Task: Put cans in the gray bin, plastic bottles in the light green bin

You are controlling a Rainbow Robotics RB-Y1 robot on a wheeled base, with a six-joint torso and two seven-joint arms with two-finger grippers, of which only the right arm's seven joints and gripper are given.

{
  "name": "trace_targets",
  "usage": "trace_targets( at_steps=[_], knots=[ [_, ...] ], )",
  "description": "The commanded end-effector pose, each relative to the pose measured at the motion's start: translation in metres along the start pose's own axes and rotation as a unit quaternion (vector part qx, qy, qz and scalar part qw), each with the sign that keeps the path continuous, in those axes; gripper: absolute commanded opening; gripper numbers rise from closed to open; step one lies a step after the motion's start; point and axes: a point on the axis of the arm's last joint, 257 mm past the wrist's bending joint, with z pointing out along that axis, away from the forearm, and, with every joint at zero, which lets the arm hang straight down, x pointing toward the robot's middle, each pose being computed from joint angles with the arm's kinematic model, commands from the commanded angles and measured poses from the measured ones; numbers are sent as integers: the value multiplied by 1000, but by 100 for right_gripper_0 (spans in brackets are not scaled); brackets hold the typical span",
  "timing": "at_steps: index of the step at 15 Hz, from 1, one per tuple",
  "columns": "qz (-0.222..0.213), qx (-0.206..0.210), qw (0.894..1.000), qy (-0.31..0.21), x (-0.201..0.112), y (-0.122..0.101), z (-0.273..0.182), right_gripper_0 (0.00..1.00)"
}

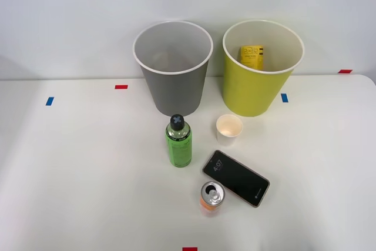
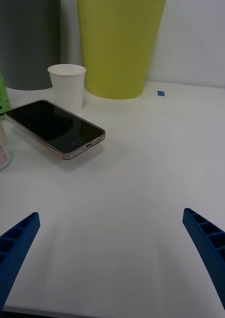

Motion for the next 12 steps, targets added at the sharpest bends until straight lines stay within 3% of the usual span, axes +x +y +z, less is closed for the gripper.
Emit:
trace_targets(
  at_steps=[1,12],
  knots=[
    [0,0,1000,0,0,0,0,100],
    [0,0,1000,0,0,0,0,100]
  ],
)
